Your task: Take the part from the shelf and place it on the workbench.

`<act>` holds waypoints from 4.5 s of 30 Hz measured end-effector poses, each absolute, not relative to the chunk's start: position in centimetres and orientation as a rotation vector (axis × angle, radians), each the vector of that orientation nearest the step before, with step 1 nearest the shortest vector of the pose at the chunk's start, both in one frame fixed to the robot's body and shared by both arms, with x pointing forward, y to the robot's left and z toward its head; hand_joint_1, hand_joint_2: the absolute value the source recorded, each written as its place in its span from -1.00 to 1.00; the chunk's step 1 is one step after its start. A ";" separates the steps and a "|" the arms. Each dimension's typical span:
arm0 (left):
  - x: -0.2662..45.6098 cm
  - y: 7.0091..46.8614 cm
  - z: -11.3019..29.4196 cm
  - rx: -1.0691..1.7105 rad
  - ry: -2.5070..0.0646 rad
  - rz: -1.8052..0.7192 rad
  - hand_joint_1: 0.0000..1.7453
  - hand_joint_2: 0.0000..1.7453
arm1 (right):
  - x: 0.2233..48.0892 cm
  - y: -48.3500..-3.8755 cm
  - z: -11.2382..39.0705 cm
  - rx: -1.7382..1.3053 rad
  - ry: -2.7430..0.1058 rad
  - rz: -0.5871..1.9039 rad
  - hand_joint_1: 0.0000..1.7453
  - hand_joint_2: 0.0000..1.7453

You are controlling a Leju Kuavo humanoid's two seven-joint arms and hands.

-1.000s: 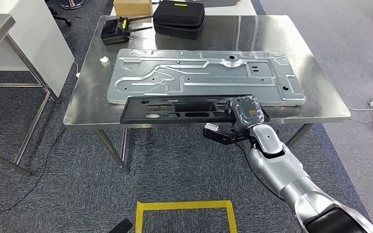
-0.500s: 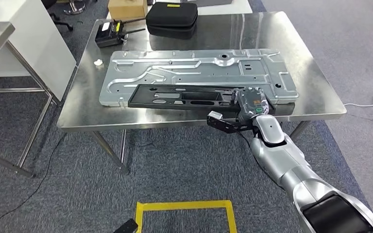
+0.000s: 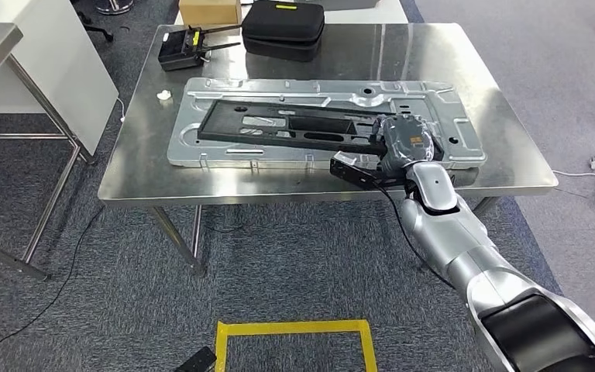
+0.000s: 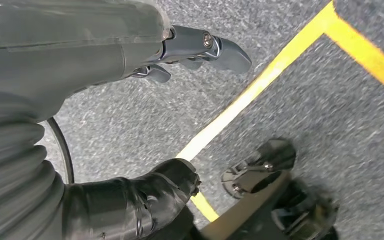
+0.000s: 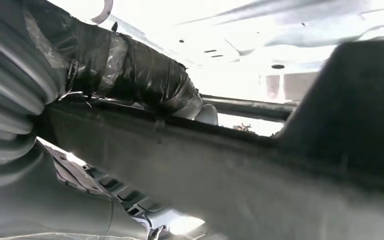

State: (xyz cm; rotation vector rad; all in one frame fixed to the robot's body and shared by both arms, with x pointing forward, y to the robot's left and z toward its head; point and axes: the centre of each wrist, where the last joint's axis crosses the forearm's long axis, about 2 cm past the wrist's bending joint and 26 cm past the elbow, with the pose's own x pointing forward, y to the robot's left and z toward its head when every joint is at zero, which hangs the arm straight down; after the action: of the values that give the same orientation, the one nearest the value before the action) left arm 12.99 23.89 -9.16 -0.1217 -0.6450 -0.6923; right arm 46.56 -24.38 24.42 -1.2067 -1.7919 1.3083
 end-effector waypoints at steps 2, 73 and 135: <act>13.0 23.9 -9.2 -0.125 -0.644 -0.696 -1.00 1.00 | 46.6 -24.4 24.4 -1.207 -1.781 1.306 1.00 1.00; 12.9 22.7 -9.0 -0.158 -0.655 -0.751 -1.00 1.00 | 45.4 -23.5 19.8 -1.161 -1.688 1.350 1.00 1.00; 14.0 20.9 -8.5 -0.208 -0.636 -0.898 -1.00 1.00 | 41.4 -17.4 13.9 -1.275 -1.649 1.451 1.00 1.00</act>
State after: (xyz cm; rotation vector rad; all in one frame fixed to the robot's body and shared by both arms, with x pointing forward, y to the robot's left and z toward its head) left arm 13.97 20.86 -8.47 -0.2080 -0.6362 -0.8983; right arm 41.39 -17.36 13.90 -1.2747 -1.6493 1.4510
